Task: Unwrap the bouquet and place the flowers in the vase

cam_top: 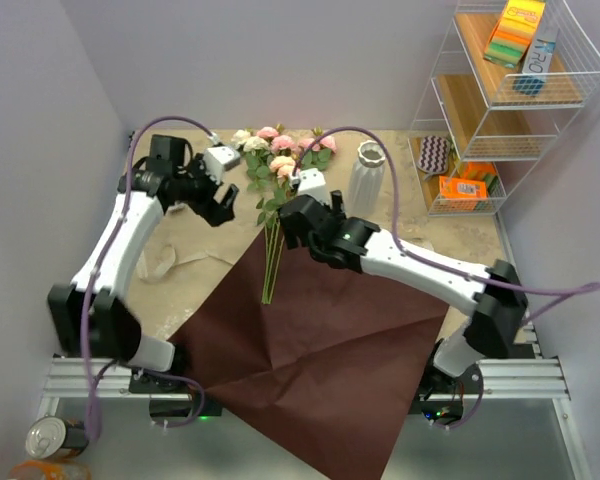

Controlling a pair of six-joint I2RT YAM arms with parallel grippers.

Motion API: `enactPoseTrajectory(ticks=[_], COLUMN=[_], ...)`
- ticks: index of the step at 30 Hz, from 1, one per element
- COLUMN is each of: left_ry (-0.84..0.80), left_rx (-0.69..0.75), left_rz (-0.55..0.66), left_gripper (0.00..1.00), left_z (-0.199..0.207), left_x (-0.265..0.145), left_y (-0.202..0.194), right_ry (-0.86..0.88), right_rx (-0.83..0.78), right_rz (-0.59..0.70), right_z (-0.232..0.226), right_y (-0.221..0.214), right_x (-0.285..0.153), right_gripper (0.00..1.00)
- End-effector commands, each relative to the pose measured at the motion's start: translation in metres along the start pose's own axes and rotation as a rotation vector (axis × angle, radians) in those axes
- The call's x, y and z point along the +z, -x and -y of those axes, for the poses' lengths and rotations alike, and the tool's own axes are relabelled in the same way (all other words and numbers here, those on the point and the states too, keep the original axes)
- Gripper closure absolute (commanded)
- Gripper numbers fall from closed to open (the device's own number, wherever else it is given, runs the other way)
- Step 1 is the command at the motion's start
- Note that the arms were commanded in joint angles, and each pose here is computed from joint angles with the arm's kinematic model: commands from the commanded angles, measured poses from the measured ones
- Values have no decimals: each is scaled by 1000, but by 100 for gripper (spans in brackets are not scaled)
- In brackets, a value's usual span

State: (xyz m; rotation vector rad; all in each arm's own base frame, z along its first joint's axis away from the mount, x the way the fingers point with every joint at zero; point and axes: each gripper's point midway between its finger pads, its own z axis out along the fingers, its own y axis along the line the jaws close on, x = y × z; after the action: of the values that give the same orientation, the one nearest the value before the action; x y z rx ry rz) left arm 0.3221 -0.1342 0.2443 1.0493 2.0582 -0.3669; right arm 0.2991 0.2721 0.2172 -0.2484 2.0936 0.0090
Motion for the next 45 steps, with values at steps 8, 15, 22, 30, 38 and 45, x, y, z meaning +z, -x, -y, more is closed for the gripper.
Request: enactPoseTrajectory(ticks=[8, 15, 22, 30, 38, 45], left_ry=[77, 107, 122, 154, 171, 161], left_rx=[-289, -265, -235, -192, -191, -204], left_rz=[-56, -40, -40, -72, -64, -71], left_gripper=[11, 10, 10, 12, 12, 12], left_z=[-59, -54, -50, -52, -58, -56], left_x=[30, 22, 18, 15, 16, 23], left_y=[-81, -84, -89, -100, -98, -105], right_ry=[154, 160, 177, 145, 125, 126], right_rx=[115, 164, 205, 208, 212, 211], right_rz=[-54, -44, -17, -50, -63, -89], right_z=[-69, -77, -88, -95, -92, -93], right_y=[11, -2, -3, -25, -35, -45], right_x=[103, 145, 166, 193, 207, 215], right_gripper=[32, 46, 51, 70, 69, 54])
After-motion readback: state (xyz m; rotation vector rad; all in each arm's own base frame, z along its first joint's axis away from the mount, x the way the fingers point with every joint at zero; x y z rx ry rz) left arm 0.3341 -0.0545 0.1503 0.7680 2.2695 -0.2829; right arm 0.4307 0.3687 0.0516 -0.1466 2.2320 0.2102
